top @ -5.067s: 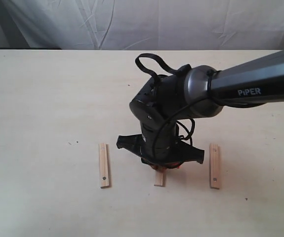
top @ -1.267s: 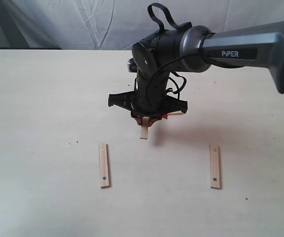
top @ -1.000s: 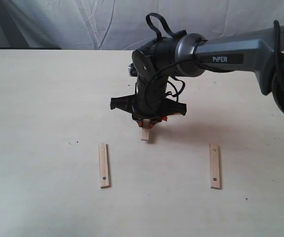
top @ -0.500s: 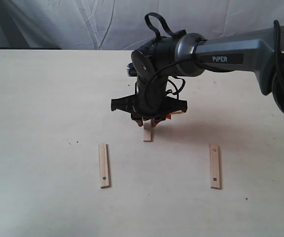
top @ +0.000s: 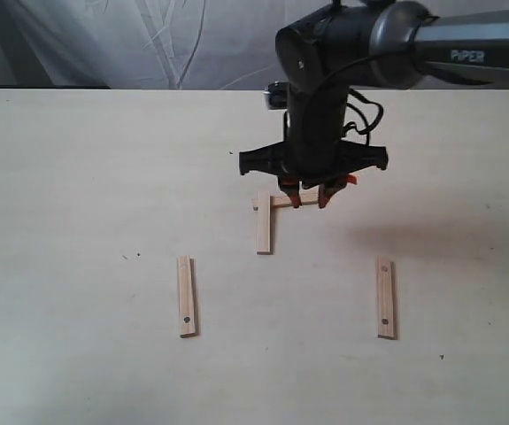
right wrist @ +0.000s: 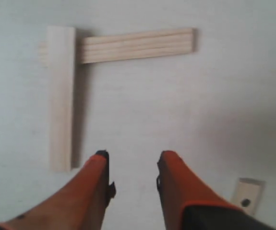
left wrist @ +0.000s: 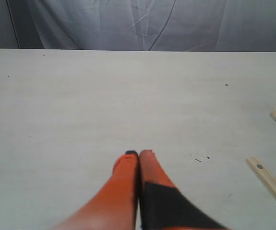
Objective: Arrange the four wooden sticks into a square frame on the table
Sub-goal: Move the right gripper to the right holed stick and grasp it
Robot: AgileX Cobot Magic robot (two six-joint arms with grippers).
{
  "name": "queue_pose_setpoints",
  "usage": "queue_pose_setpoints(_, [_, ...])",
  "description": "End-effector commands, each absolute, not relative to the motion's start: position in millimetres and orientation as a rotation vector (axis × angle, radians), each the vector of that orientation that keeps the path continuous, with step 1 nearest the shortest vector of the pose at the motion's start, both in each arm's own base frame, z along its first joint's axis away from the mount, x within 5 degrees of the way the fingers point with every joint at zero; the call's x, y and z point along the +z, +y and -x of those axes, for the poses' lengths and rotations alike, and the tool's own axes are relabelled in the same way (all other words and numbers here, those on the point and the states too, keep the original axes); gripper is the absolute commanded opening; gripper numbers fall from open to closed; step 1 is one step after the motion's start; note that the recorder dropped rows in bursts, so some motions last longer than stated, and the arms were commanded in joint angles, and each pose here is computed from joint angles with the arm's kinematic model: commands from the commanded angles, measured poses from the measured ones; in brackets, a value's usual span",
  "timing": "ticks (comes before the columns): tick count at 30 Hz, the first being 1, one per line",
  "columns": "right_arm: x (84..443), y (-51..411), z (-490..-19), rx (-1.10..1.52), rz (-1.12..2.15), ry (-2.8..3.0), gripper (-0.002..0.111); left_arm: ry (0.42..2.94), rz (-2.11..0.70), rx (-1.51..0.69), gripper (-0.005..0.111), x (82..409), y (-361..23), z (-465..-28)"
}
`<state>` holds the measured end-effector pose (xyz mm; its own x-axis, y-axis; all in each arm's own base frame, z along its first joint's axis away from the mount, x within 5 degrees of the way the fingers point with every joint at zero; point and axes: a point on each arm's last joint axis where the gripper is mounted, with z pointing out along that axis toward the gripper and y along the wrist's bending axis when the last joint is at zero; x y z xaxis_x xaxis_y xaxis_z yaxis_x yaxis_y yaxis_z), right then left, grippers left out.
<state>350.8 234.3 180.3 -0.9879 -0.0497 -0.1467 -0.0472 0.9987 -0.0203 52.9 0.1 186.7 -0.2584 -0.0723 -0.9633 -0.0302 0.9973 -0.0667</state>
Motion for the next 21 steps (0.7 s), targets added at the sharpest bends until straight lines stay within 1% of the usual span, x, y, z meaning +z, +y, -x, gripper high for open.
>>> queue_pose_setpoints(1, [188,211,-339,-0.075,0.081,3.033,0.035,1.823,0.071,-0.034,0.0,187,0,-53])
queue_pose_setpoints(5, [179,188,-317,-0.132,0.075,3.072,0.035,1.823,0.071,-0.034,0.0,187,0,-53])
queue_pose_setpoints(8, [171,175,-297,-0.121,0.069,3.083,0.035,1.823,0.071,-0.034,0.0,187,0,-53])
queue_pose_setpoints(16, [148,155,-259,-0.068,-0.117,3.084,0.035,1.823,0.071,-0.034,0.0,187,0,-53])
queue_pose_setpoints(18, [143,154,-256,-0.035,-0.154,3.078,0.037,1.823,0.071,-0.034,0.0,187,0,-53])
queue_pose_setpoints(21, [139,156,-256,0.02,-0.164,3.05,0.045,1.823,0.071,-0.034,0.0,187,0,-53])
